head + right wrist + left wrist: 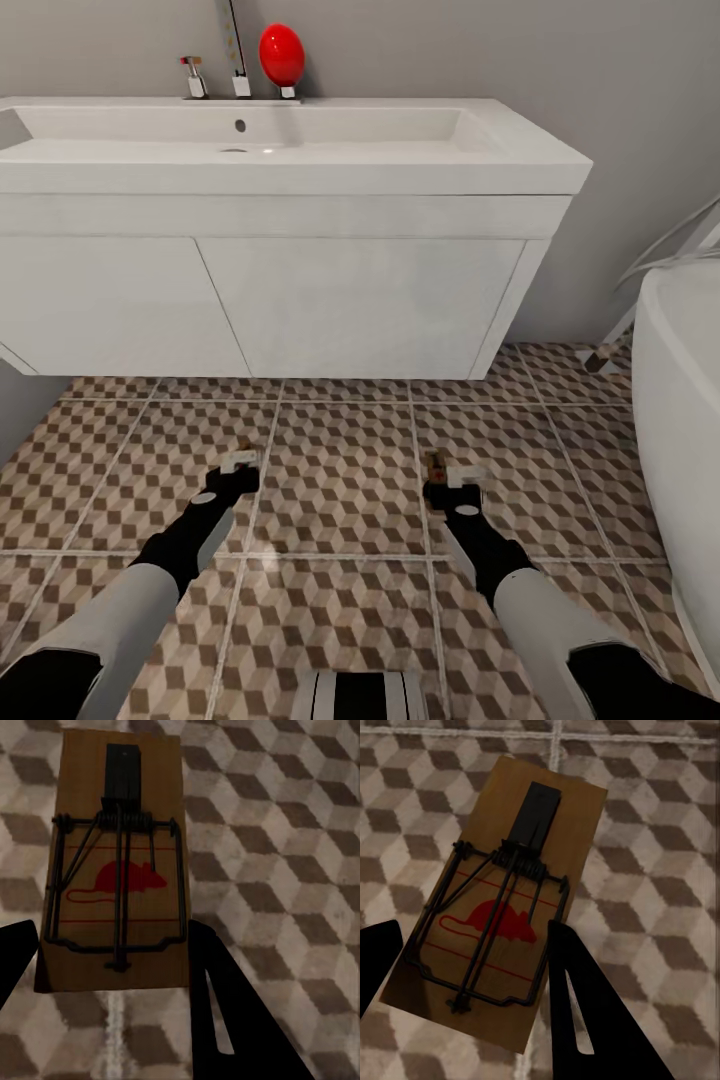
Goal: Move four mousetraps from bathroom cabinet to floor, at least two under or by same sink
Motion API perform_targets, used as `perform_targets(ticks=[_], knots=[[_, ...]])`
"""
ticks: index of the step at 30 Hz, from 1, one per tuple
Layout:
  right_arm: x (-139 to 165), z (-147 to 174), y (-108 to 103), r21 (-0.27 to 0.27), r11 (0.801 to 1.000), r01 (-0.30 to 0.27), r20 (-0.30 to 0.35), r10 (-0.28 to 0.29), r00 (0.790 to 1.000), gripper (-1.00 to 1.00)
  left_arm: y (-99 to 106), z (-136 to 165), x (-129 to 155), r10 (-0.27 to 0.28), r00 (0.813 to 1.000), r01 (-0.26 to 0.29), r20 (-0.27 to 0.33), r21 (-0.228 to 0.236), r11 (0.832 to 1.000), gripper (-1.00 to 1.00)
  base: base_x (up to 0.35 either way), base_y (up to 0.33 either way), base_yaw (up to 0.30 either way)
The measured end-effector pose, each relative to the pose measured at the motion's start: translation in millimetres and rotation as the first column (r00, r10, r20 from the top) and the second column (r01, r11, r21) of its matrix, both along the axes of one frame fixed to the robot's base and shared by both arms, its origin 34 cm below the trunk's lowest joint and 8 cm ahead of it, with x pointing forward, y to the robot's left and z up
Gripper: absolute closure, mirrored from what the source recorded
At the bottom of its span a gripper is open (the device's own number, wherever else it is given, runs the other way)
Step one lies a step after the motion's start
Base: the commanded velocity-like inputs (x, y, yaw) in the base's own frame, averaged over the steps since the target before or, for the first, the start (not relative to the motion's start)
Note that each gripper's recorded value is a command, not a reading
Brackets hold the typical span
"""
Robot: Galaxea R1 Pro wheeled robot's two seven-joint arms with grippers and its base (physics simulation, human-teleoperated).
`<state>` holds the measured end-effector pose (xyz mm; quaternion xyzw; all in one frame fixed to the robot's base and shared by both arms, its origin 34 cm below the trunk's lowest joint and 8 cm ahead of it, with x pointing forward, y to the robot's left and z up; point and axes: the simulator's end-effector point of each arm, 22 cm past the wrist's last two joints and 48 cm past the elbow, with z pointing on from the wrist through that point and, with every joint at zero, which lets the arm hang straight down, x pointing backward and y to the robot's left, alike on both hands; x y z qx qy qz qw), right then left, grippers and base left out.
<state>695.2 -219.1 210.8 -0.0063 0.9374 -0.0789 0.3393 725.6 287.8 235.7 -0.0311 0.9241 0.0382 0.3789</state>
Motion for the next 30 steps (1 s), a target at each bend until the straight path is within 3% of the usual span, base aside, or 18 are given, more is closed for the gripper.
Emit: perform_targets(ticks=[4, 11, 19, 30], knots=[[-1, -3, 11, 0.013, 1.0, -0.009, -0.012, 0.009, 1.0, 1.0, -3, -1, -1, -0.002, 1.0, 0.002, 0.0, -0.013, 1.0, 1.0, 0.0, 0.0, 0.0], [-4, -5, 14, 0.017, 1.0, -0.01, -0.02, 0.011, 1.0, 1.0, -14, -10, -8, -0.061, 0.998, 0.06, -0.022, -0.057, 0.997, 1.0, 0.0, 0.0, 0.0], [-4, -5, 16, 0.02, 1.0, -0.011, -0.02, 0.011, 1.0, 1.0, -16, -7, -5, -0.073, 0.997, 0.073, -0.007, -0.062, 0.995, 1.0, 0.0, 0.0, 0.0], [-1, -3, 15, 0.02, 1.0, -0.009, -0.006, 0.009, 1.0, 1.0, 4, -7, -8, 0.029, 0.999, -0.029, -0.02, 0.024, 0.999, 1.0, 0.0, 0.0, 0.0]])
